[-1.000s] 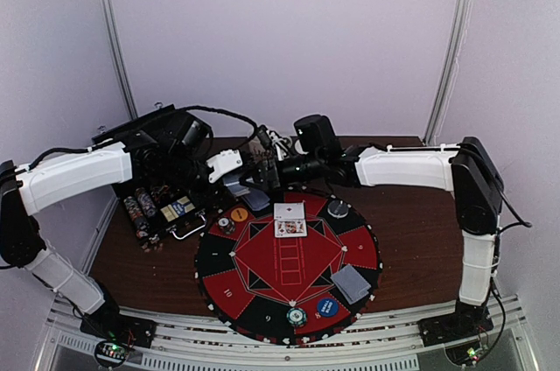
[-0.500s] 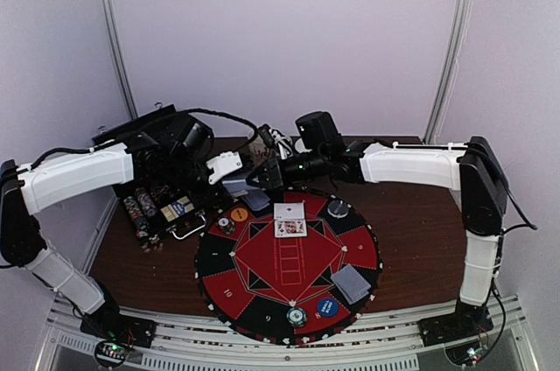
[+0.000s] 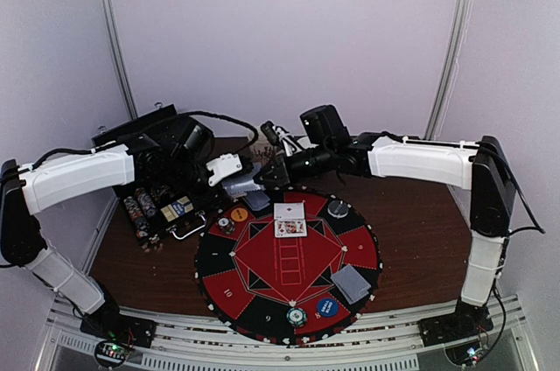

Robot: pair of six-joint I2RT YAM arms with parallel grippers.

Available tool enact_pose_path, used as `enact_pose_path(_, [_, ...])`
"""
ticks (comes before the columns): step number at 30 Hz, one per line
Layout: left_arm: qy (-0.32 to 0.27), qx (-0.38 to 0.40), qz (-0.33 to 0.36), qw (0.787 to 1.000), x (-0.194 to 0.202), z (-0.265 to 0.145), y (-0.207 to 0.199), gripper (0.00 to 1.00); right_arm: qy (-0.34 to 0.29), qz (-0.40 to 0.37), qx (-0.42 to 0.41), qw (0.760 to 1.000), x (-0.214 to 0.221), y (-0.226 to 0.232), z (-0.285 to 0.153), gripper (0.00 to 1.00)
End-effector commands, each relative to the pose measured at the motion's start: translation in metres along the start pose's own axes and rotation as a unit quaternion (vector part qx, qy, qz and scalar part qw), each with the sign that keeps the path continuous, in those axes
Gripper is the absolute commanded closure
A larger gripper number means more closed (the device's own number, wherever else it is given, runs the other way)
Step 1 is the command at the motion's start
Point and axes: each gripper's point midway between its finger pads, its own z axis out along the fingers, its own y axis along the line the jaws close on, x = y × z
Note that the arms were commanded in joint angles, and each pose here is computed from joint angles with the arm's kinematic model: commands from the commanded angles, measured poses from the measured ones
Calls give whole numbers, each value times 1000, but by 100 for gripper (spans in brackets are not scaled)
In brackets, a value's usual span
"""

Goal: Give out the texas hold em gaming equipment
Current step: Pick up the poker card from the face-down deck piles, then flop the poker card in the community card area.

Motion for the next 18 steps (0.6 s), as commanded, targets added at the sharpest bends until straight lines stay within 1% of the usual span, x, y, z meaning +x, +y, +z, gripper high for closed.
enact_pose_path(1, [-22,-27,-2,999,-12,-1,12,59,2,-22,6,1000,-4,9,-26,100])
enact_pose_path(7, [-20,-35,-9,999,-11,-1,16,59,29,-41,23,999,6,4,-43,100])
enact_pose_path(10, [-19,-37,-14,999,-10,-1,18,59,27,-60,53,996,8,-5,-61,100])
enact_pose_path(13, [-22,-39,-18,999,-11,-2,20,59,27,-74,57,995,9,-6,-73,100])
enact_pose_path(15, [-20,-44,-27,998,-10,-2,24,59,44,-108,87,989,16,-16,-82,100])
enact_pose_path(18, [-13,-50,-41,998,-3,-1,29,59,75,-181,157,968,36,-44,-90,100])
